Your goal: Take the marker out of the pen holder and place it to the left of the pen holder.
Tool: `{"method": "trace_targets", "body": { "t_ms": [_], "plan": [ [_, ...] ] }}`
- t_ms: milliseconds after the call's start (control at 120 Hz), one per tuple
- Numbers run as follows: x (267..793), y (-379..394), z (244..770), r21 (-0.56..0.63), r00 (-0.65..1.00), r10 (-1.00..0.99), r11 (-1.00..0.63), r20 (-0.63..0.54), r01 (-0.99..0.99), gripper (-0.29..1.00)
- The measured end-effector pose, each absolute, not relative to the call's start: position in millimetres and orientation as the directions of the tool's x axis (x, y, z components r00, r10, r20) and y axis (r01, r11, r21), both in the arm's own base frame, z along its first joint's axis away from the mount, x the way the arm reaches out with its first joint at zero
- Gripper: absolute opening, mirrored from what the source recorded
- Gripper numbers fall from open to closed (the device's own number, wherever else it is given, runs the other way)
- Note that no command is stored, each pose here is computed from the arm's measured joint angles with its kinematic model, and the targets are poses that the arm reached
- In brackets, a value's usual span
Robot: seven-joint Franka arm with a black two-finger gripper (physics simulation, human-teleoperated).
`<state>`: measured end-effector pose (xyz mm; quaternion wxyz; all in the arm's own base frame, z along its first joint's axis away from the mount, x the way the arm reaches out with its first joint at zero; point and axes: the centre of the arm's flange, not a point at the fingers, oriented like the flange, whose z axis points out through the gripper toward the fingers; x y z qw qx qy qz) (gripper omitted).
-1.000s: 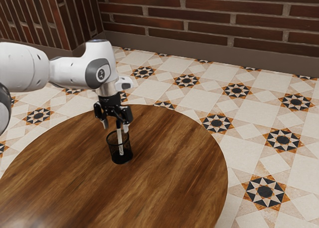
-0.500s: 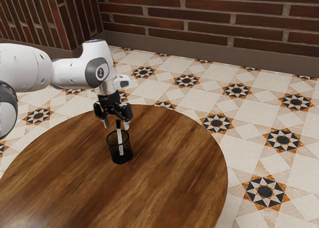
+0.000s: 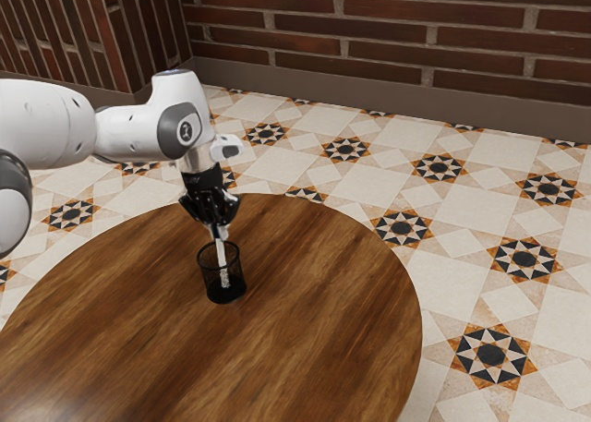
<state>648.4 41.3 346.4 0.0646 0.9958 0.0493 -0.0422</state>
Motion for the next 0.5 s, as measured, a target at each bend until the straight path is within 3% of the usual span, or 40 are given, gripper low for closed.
{"method": "trace_targets", "body": {
  "t_ms": [233, 500],
  "plan": [
    [642, 46, 374, 0.116, 0.994, 0.098, -0.988, -0.058, 0.104, -0.04],
    [602, 36, 468, 0.144, 0.997, 0.074, -0.987, 0.027, 0.069, -0.07]
  ]
}}
